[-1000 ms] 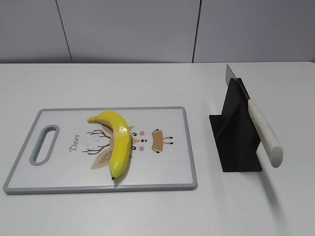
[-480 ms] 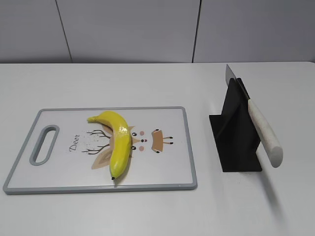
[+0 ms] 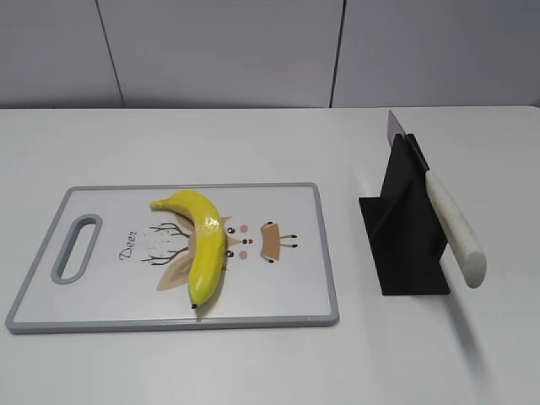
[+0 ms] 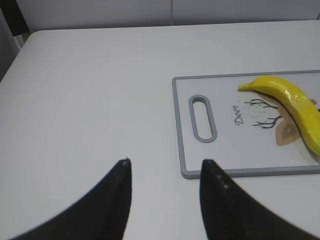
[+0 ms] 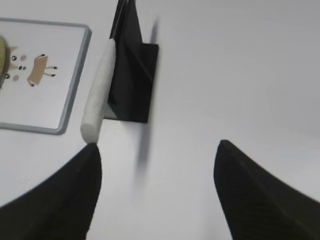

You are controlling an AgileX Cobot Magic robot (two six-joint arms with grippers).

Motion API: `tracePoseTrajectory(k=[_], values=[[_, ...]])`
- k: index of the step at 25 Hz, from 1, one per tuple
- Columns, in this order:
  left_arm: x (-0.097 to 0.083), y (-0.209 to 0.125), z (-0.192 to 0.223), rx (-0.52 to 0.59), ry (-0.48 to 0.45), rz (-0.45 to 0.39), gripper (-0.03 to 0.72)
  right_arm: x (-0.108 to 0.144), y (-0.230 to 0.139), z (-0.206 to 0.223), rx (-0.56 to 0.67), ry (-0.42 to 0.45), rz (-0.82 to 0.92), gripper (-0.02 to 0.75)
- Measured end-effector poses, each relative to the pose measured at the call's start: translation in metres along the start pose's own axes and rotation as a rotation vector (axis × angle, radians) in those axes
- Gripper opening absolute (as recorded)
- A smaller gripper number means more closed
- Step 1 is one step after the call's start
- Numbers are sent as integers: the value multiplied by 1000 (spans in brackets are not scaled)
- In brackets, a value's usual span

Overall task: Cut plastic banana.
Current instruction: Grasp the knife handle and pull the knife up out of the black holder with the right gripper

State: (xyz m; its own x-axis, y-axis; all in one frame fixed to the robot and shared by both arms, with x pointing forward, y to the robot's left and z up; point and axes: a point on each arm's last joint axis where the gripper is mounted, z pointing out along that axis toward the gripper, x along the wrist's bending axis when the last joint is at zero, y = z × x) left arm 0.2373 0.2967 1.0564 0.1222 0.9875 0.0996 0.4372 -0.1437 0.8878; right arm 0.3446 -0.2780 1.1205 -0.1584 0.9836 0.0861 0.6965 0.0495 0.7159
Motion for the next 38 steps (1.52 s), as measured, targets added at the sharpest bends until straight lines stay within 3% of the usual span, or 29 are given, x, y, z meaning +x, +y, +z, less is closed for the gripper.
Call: tracePoseTrajectory(k=[5, 8, 16, 32, 35, 38], values=[[0, 0, 0, 0, 0, 0, 429, 28, 7, 35, 205, 93, -80, 530], [0, 0, 0, 0, 0, 0, 429, 42, 12, 54, 301, 64, -145, 530], [0, 0, 0, 0, 0, 0, 429, 66, 33, 116, 462, 45, -108, 529], [0, 0, 0, 1, 0, 0, 429, 75, 9, 213, 673, -60, -90, 529], [0, 0, 0, 1, 0, 0, 429, 75, 5, 219, 696, -69, -92, 482], [0, 0, 0, 1, 0, 0, 429, 75, 5, 221, 700, -72, -90, 286]])
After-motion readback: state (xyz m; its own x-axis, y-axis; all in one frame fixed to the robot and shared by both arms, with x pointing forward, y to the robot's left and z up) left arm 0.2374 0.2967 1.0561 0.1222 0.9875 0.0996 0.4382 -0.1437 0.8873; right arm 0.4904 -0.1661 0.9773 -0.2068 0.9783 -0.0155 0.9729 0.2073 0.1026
